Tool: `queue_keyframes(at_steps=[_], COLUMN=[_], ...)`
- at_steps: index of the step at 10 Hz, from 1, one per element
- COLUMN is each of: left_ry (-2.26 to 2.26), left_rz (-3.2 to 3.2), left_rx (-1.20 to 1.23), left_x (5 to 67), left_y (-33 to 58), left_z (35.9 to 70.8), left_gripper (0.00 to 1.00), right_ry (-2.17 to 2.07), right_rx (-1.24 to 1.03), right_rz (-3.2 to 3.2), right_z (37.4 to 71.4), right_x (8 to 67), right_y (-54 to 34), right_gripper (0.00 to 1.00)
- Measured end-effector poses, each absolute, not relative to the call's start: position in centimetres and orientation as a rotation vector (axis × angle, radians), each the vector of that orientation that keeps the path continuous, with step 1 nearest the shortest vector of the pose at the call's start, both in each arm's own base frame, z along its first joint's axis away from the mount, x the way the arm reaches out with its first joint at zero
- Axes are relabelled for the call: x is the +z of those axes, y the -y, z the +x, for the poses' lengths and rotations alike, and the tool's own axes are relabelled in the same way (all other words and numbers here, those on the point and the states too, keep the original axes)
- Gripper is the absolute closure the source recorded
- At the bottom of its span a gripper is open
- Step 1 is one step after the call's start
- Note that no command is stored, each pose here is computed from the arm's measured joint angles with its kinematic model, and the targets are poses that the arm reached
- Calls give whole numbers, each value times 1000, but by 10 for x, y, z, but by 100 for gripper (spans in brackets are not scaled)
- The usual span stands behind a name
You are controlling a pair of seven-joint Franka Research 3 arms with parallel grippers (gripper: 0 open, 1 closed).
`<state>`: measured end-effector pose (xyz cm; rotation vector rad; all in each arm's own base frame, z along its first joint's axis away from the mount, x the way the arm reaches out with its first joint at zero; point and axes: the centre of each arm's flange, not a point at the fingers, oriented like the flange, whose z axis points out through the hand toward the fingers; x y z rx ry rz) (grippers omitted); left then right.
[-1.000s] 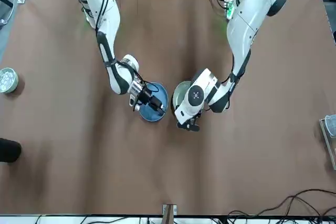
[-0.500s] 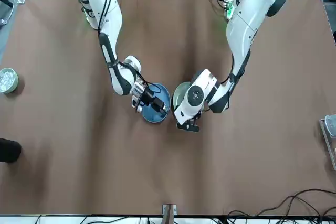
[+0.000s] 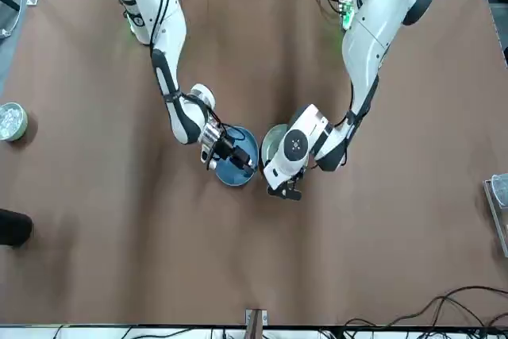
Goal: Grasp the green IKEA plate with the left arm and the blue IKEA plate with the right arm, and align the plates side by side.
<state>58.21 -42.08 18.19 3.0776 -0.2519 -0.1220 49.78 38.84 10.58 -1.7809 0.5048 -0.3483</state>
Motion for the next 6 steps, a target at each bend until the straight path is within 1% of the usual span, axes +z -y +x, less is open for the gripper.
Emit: queue_keyframes(at_steps=[6], left_ry=[244], left_rz=[3073], left_rx=[-109], left_x=[184], left_y=[421], left_z=[587], left_gripper=[0], right_ry=[-502], right_rx=[-338], right_rz=[-1767], right_z=[499], right_x=[105], right_y=[-404], right_gripper=[2])
